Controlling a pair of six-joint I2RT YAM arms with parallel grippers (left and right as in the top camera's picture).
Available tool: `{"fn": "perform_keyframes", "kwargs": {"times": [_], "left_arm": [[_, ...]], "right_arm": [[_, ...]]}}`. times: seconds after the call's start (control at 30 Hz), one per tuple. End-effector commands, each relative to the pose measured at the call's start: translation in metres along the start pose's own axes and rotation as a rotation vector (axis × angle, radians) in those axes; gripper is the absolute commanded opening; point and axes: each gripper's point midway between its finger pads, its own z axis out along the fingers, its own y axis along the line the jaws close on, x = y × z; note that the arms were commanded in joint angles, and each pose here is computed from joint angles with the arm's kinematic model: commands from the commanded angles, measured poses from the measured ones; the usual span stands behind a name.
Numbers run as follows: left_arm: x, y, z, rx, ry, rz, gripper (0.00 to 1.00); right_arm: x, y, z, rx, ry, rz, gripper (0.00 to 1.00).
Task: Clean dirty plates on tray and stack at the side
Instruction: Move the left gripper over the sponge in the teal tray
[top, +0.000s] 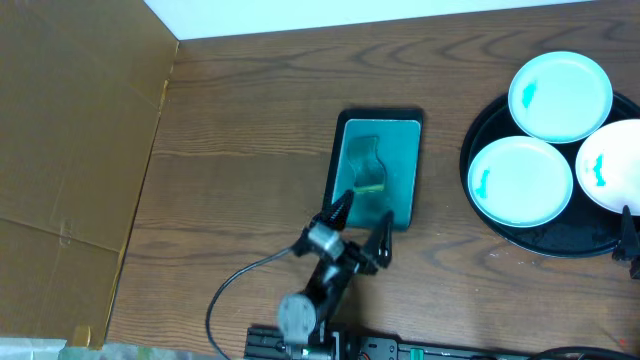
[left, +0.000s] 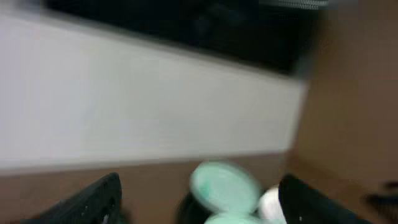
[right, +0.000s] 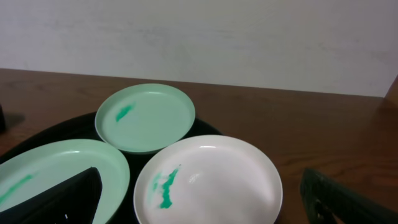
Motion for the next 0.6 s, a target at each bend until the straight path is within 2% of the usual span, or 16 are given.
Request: {"fn": "perform_keyframes", "kwargs": {"times": [0.0, 0.13, 0.23, 0.3, 0.37, 0.4, 0.43, 0.57], "left_arm": [[-0.035, -0.041, -0.006, 0.192, -0.108, 0.005, 0.81], [-0.085, -0.035, -0.007, 0.093, -0.239, 0.044, 0.81], [-0.113, -0.019, 0.001, -0.039, -0.226, 0.004, 0.81], [-0.122, -0.01, 0.012, -0.118, -0.128, -0.023, 0.81], [-0.123, 0.0, 0.027, -0.184, 0.03, -0.012, 0.81], [-0.115, 0.012, 0.041, -0.239, 0.214, -0.02, 0.81], [-0.109, 0.013, 0.049, -0.232, 0.308, -0.047, 0.81], [-0.092, 0.013, 0.071, -0.192, 0.521, -0.18, 0.81]], "right_arm": [[0.002, -0.002, 0.0, 0.009, 0.005, -0.007, 0.99], [0.002, -0.002, 0.0, 0.009, 0.005, -0.007, 0.99], [0.002, -0.002, 0.0, 0.009, 0.005, -0.007, 0.99], [0.002, -0.002, 0.0, 0.009, 0.005, -0.007, 0.99], [0.002, -0.002, 0.0, 0.009, 0.005, -0.007, 0.99], [0.002, -0.002, 0.0, 0.009, 0.005, -0.007, 0.99], [0.002, -0.002, 0.0, 0.009, 0.005, -0.007, 0.99], [0.002, -0.002, 0.0, 0.009, 0.005, -0.007, 0.99]]}}
